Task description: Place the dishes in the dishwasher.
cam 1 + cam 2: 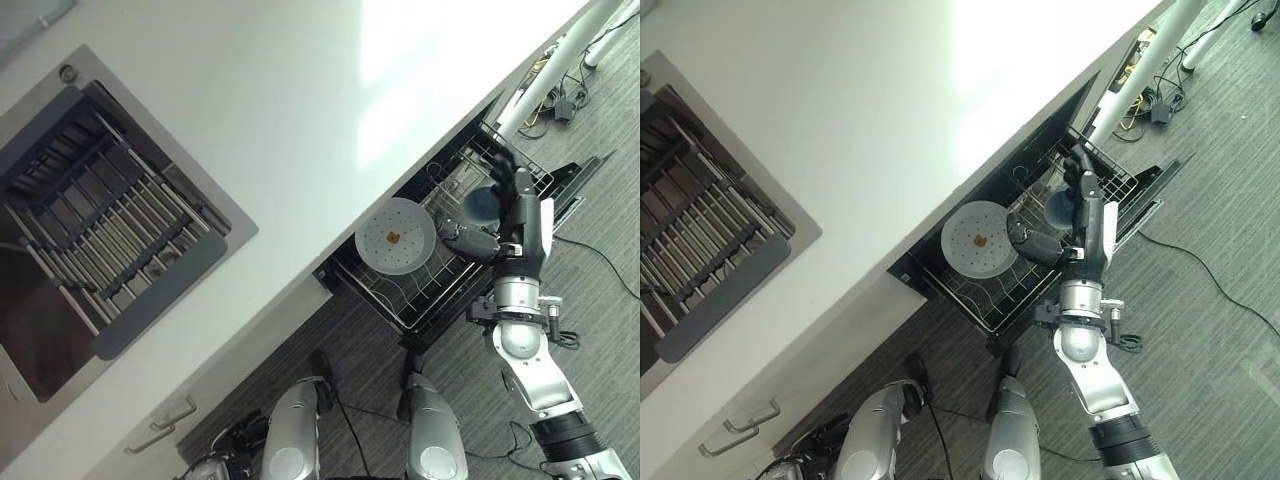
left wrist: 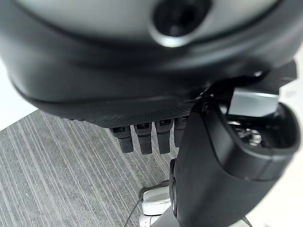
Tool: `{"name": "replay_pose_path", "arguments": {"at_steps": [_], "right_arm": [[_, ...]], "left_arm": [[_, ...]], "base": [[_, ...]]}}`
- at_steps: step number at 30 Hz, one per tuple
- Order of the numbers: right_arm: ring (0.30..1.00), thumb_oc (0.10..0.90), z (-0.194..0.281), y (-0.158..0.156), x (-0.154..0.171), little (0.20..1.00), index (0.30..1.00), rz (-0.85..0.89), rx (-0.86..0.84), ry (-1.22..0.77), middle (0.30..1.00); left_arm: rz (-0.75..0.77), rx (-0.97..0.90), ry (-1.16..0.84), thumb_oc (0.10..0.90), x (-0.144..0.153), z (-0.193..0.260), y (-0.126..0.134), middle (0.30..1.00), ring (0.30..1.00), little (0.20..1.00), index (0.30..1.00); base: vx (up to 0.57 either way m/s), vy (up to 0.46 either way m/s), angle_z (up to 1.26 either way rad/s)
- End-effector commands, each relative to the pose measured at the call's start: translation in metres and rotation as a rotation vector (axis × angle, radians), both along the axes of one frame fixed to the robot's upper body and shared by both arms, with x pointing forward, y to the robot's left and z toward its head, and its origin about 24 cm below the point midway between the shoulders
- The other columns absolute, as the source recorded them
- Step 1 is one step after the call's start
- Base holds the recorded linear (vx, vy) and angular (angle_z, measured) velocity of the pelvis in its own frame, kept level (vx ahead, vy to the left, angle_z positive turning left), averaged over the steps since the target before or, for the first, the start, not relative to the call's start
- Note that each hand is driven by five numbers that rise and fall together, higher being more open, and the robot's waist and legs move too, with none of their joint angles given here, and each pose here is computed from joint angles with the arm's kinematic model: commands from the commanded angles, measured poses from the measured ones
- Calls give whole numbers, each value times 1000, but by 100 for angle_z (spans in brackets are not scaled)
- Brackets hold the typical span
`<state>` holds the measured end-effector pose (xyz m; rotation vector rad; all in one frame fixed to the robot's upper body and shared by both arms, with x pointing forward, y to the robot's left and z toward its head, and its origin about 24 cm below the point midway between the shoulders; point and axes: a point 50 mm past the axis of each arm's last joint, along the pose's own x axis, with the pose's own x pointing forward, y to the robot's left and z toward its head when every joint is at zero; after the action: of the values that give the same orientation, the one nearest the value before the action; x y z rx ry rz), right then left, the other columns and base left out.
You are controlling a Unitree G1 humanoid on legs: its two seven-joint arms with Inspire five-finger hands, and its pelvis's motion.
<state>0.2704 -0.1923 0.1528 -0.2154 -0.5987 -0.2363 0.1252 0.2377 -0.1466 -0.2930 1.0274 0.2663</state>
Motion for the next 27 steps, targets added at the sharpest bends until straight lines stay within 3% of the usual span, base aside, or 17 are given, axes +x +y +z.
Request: {"name": "replay_pose_path", "arguments": {"at_steps": [1, 4, 5, 6, 8, 9, 12, 19, 24, 27], "right_arm": [[900, 800, 76, 9, -33, 900, 900, 53, -69, -525, 900], [900, 800, 83, -3, -46, 900, 900, -11, 95, -642, 900], [900, 800, 81, -9, -50, 900, 900, -65, 139, -673, 900], [900, 800, 69, -30, -56, 900, 900, -209, 288, -702, 900], [900, 800, 57, -44, -59, 900, 900, -298, 349, -687, 900], [900, 800, 36, -67, -61, 900, 900, -482, 396, -626, 900], [900, 800, 8, -92, -66, 900, 900, -665, 461, -512, 900], [900, 800, -78, -137, -75, 900, 900, -859, 730, -166, 900], [900, 800, -125, -140, -73, 900, 900, -929, 746, 90, 900], [900, 800, -148, -125, -49, 900, 900, -880, 622, 321, 900]], "left_arm": [[-51, -12, 97, 800, -40, -11, 0, 900, 900, 900, 900], [-42, -21, 106, 800, -48, -13, -1, 900, 900, 900, 900], [-37, -24, 109, 800, -49, -13, -1, 900, 900, 900, 900], [-26, -29, 116, 800, -58, -15, -2, 900, 900, 900, 900], [-22, -30, 123, 800, -65, -16, -4, 900, 900, 900, 900], [-15, -28, 138, 800, -77, -18, -4, 900, 900, 900, 900], [0, -23, 159, 800, -83, -18, -1, 900, 900, 900, 900], [19, -3, 196, 800, -84, -17, 7, 900, 900, 900, 900], [5, 6, 192, 800, -70, -15, 10, 900, 900, 900, 900], [-35, 8, 168, 800, -52, -15, 5, 900, 900, 900, 900]], "base": [[17, 28, -6], [21, 22, -15], [37, 35, -9], [38, 30, -8], [66, 9, -11], [99, -16, -17], [84, -35, -10], [64, -39, -1], [27, -20, 12], [-19, -15, 12]]}}
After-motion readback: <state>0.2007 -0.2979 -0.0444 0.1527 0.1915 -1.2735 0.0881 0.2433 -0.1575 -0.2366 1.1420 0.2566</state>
